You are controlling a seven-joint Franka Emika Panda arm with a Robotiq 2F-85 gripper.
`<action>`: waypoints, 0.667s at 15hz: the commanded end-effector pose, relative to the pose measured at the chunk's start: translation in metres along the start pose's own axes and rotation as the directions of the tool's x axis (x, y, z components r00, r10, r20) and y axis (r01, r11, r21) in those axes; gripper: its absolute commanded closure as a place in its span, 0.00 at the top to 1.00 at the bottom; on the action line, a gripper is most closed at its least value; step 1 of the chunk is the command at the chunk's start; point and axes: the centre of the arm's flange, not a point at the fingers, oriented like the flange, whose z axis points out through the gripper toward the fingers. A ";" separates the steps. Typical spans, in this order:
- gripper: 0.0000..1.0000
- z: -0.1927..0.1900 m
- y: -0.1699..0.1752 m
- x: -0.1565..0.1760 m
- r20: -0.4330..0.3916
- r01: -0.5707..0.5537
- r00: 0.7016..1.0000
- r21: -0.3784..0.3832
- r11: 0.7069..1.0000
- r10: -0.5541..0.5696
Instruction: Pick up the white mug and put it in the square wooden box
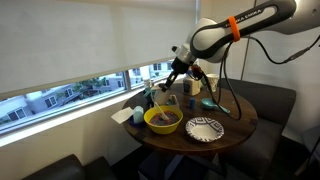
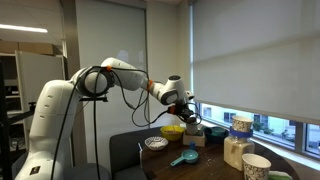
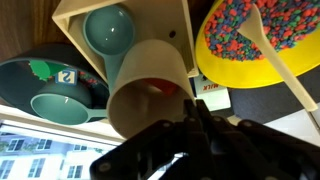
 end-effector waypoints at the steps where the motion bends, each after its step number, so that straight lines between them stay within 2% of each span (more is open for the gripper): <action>1: 0.04 0.000 0.001 0.016 0.047 -0.006 0.999 0.018 1.000 0.005; 2: 0.29 0.000 0.000 0.016 0.068 -0.005 0.998 0.028 1.000 0.003; 3: 0.02 -0.001 0.000 0.016 0.086 0.001 0.996 0.024 1.000 -0.003; 4: 0.03 -0.003 0.001 0.016 0.103 0.009 0.995 0.016 1.000 -0.010; 5: 0.32 -0.005 0.002 0.016 0.111 0.016 0.994 0.006 1.000 -0.017; 6: 0.29 -0.007 0.003 0.017 0.113 0.019 0.993 -0.003 1.000 -0.019; 7: 0.31 -0.010 0.004 0.018 0.108 0.016 0.994 -0.006 1.000 -0.015; 10: 0.50 -0.028 0.005 0.025 0.034 0.005 0.999 -0.001 1.000 -0.005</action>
